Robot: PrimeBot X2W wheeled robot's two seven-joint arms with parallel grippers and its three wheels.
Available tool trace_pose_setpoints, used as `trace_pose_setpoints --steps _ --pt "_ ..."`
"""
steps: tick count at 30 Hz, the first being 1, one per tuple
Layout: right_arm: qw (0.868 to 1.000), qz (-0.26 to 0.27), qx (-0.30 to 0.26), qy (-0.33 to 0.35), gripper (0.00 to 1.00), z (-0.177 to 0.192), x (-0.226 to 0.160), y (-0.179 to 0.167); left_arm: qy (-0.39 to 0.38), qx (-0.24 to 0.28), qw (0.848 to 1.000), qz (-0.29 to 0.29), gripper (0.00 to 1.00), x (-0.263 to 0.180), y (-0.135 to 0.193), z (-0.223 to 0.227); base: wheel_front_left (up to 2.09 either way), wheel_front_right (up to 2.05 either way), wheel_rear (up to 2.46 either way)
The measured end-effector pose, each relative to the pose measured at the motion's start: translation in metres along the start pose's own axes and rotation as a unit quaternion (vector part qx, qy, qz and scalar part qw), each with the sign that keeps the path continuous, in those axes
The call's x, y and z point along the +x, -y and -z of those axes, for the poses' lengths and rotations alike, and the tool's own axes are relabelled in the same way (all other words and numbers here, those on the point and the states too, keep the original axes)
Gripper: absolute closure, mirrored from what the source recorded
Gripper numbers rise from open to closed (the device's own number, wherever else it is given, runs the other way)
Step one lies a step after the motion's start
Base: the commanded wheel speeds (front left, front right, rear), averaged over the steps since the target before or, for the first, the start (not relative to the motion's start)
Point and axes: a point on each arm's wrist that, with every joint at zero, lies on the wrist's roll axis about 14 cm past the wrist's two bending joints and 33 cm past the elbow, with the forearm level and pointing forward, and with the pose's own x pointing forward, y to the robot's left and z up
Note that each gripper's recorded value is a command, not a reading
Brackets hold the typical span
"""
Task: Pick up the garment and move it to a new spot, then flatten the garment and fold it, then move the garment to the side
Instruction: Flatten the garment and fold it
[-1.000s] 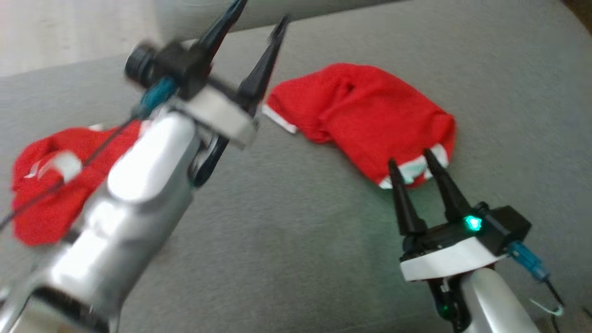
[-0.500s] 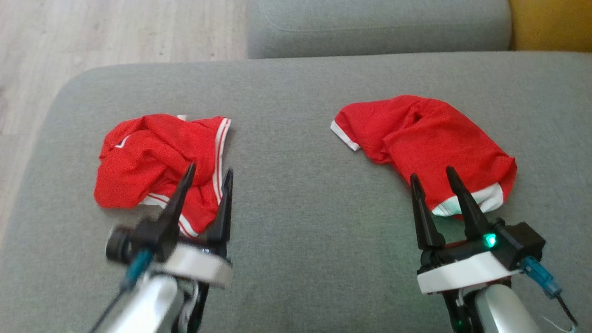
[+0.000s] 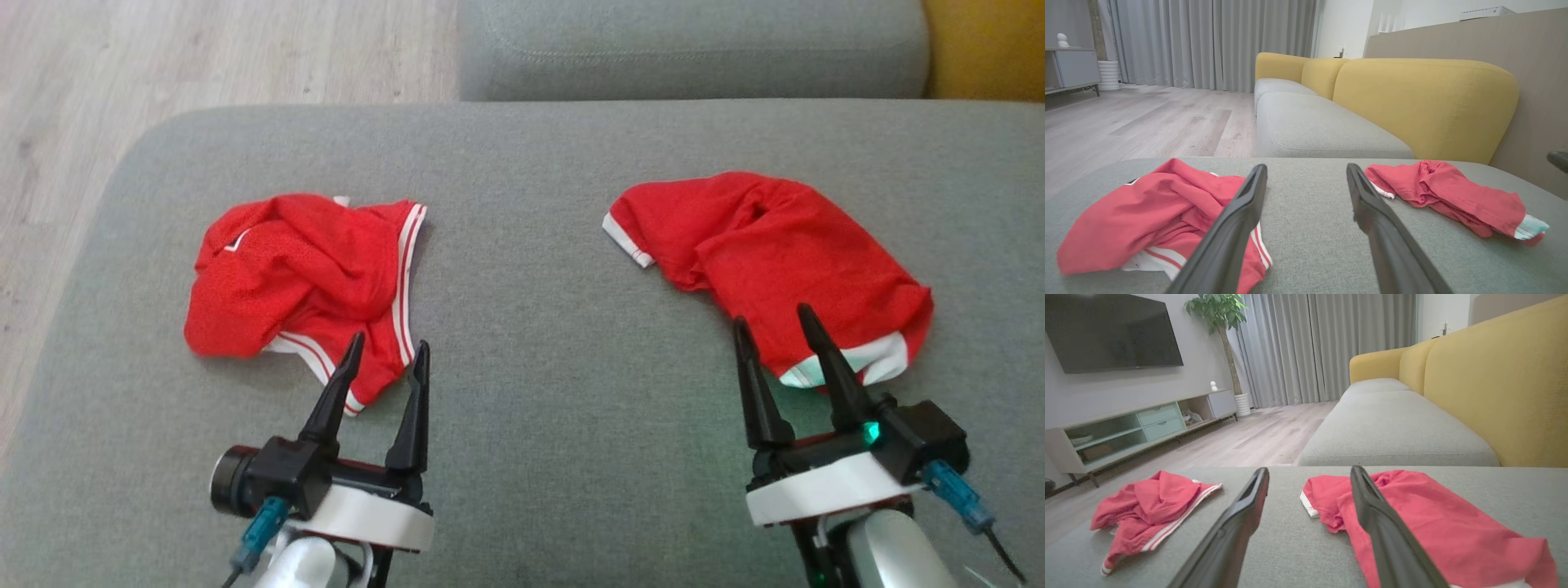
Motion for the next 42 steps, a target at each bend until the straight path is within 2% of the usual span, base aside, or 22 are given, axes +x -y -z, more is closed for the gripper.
trace_pose_setpoints --steps 7,11,15,17,24,26,33,42 --pt "0.995 0.030 -0.048 -0.077 0.00 0.042 0.007 0.031 -0.012 -0.013 1.000 -0.010 0.00 0.003 -0.008 0.010 0.00 0.00 0.00" --pt "0.983 0.043 -0.112 -0.137 0.00 0.058 0.025 0.054 -0.021 -0.017 0.999 -0.016 0.00 0.002 -0.012 0.017 0.00 0.00 0.00" --pt "0.971 0.034 -0.149 -0.185 0.00 0.076 0.036 0.057 -0.025 -0.019 0.999 -0.025 0.00 0.002 -0.018 0.021 0.00 0.00 0.00" --pt "0.960 0.027 -0.177 -0.215 0.00 0.090 0.033 0.059 -0.026 -0.020 0.999 -0.025 0.00 0.003 -0.019 0.022 0.00 0.00 0.00" --pt "0.947 0.030 -0.200 -0.249 0.01 0.107 0.026 0.068 -0.026 -0.020 0.999 -0.034 0.00 0.005 -0.026 0.023 0.00 0.00 0.00" --pt "0.943 0.033 -0.204 -0.262 1.00 0.112 0.025 0.072 -0.028 -0.017 0.999 -0.031 0.00 0.006 -0.025 0.024 0.00 0.00 0.00" --pt "0.951 0.038 -0.202 -0.231 1.00 0.097 0.035 0.074 -0.022 -0.022 0.999 -0.024 0.00 0.008 -0.020 0.021 0.00 0.00 0.00" --pt "0.982 0.008 -0.136 -0.127 1.00 0.048 0.057 0.036 0.000 -0.017 1.000 -0.014 0.00 0.004 -0.013 0.006 0.00 0.00 0.00"
